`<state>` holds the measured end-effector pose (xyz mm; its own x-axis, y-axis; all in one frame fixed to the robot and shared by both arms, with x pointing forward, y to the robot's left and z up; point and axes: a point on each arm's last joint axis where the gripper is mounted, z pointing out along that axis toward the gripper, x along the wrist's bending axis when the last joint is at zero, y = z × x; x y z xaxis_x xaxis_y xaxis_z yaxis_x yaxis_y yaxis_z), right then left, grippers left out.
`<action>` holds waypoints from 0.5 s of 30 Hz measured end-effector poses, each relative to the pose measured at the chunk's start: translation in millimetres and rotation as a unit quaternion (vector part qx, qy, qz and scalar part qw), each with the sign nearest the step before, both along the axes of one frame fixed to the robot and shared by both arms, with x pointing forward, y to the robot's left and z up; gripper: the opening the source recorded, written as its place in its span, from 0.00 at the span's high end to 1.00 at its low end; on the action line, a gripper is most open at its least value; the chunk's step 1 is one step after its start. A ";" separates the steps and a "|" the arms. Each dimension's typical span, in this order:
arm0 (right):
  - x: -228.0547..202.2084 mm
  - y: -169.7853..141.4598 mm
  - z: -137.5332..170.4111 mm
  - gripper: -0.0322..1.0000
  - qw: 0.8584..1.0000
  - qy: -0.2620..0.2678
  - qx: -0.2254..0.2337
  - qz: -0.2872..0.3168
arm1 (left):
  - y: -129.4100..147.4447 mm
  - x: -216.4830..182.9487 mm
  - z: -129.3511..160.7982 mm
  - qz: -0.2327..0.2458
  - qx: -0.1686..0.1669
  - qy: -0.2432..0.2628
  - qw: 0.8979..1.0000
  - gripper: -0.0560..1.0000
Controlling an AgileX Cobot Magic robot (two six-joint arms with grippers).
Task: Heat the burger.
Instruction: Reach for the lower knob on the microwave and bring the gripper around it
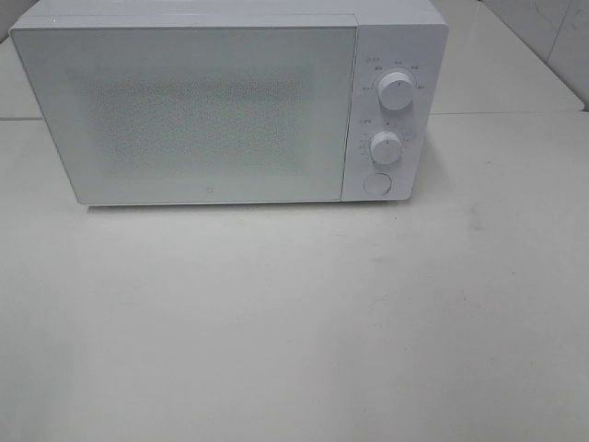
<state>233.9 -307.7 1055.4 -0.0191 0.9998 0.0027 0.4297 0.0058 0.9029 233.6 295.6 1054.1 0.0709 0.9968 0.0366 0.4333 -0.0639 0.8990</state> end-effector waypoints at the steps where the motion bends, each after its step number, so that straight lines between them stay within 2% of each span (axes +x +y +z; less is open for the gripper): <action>1: 0.0 0.0 0.0 0.23 1.000 0.000 0.000 0.000 | 0.0 0.0 0.0 0.000 0.000 0.000 1.000 0.01; 6: -0.4 -0.5 2.4 0.23 1.000 -0.007 -0.002 -0.001 | 0.0 0.0 0.0 0.000 0.000 0.000 1.000 0.01; 8: -2.1 -0.5 14.1 0.23 0.999 -0.046 0.004 -0.001 | 0.0 0.0 0.0 0.000 0.000 0.000 1.000 0.01; 9: -2.1 -0.5 14.1 0.23 0.999 -0.046 0.004 -0.001 | 0.0 0.0 0.0 0.000 0.000 0.000 1.000 0.01; 10: -2.8 -0.3 21.5 0.23 0.997 -0.074 0.008 0.001 | 0.0 0.0 0.0 0.000 0.000 0.000 1.000 0.01; 15: -2.0 0.2 32.3 0.23 0.992 -0.124 0.018 0.002 | 0.0 0.0 0.0 0.000 0.000 0.000 1.000 0.01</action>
<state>231.9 -307.4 1087.7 -0.0278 0.9991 0.0326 0.1934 -0.0266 0.9808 233.6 295.6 1054.1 0.0709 0.9968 0.0366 0.4333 -0.0639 0.8990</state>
